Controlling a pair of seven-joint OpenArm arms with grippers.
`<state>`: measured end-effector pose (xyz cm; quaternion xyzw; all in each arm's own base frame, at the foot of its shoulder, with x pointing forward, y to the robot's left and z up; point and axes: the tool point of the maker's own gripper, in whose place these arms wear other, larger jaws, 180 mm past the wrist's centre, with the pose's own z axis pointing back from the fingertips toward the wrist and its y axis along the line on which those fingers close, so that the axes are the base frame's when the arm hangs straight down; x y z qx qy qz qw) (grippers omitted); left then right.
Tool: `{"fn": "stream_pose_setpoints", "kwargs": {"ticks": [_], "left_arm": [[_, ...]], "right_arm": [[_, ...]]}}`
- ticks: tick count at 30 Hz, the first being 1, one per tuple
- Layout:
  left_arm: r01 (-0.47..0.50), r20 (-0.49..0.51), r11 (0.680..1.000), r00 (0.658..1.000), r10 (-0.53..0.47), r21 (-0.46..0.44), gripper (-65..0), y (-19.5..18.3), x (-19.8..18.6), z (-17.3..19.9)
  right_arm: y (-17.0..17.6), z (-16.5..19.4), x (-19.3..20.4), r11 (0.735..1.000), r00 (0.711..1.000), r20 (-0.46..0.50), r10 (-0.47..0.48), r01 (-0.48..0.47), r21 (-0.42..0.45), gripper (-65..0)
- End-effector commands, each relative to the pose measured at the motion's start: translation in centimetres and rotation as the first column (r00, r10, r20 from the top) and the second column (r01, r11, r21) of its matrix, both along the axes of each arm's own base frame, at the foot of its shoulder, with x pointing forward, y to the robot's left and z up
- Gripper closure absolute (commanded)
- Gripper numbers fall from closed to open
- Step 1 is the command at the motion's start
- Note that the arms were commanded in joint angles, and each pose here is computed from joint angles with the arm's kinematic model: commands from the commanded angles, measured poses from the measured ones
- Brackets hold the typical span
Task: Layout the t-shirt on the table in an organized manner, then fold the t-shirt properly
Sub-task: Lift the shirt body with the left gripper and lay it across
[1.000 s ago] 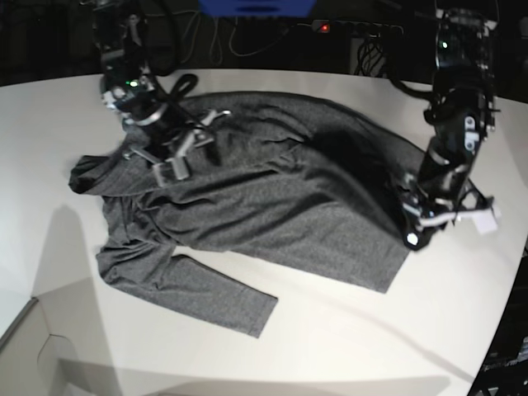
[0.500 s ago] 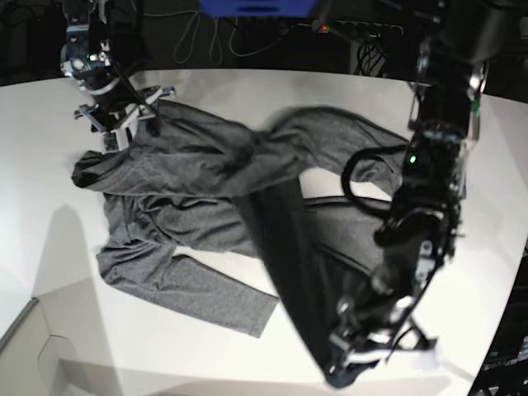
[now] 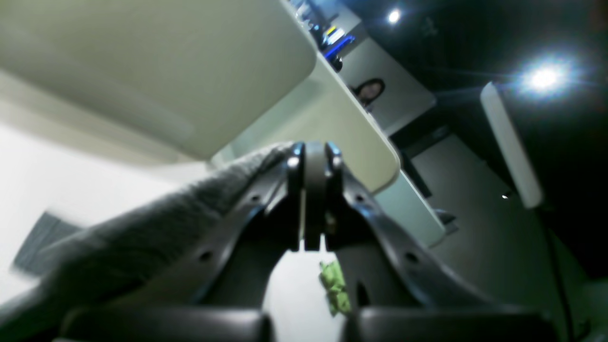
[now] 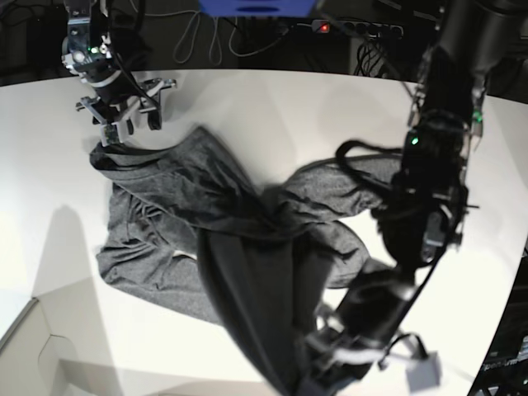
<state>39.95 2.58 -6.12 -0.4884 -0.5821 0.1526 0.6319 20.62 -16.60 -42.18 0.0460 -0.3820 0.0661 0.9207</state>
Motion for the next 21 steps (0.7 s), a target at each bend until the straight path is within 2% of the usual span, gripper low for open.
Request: {"fn": "stream_pose_setpoints", "kwargs": {"ticks": [1, 2, 4, 9, 12, 14, 17, 21], "left_arm": [[0.020, -0.029, 0.998, 0.999, -0.022, -0.063, -0.1, 0.8, -0.2, 0.2], [0.021, -0.093, 0.995, 0.995, -0.030, -0.099, -0.1, 1.8, -0.4, -1.5], [-0.053, -0.163, 0.994, 0.986, 0.037, -0.093, -0.1, 4.8, -0.5, -4.2], [-0.253, -0.307, 0.968, 0.921, 0.239, -0.006, -0.1, 13.2, -2.6, -10.4], [-0.339, -0.391, 0.938, 0.855, 0.341, 0.078, -0.1, 17.7, -5.2, -14.1], [-0.352, -0.453, 0.928, 0.812, 0.367, 0.122, -0.1, 19.5, -7.1, -16.3], [-0.377, -0.556, 0.910, 0.725, 0.407, 0.175, -0.1, 22.7, -11.0, -19.3], [-0.439, -0.592, 0.866, 0.640, 0.489, 0.240, -0.1, 26.7, -14.4, -20.5]], "right_arm": [[-0.2, 1.0, 1.0, 1.000, 0.999, 0.046, 0.003, -0.003, -0.003, -33.4], [-0.3, 1.0, 1.0, 1.000, 0.999, 0.045, 0.002, -0.002, -0.003, -33.4], [-0.4, 0.6, 1.0, 1.000, 0.999, 0.036, -0.001, 0.001, -0.003, -33.4], [-0.8, -1.1, 1.0, 1.000, 1.000, -0.003, -0.014, 0.014, 0.001, -33.4], [-0.9, -1.2, 1.5, 1.000, 1.000, -0.001, -0.017, 0.017, 0.003, -33.4], [-0.9, -1.2, 1.7, 1.000, 1.000, 0.001, -0.018, 0.018, 0.004, -33.4], [-0.9, -0.8, 2.5, 1.000, 1.000, 0.020, -0.018, 0.018, 0.005, -33.4], [-0.9, -0.7, 2.7, 1.000, 1.000, 0.024, -0.018, 0.018, 0.005, -33.4]]}}
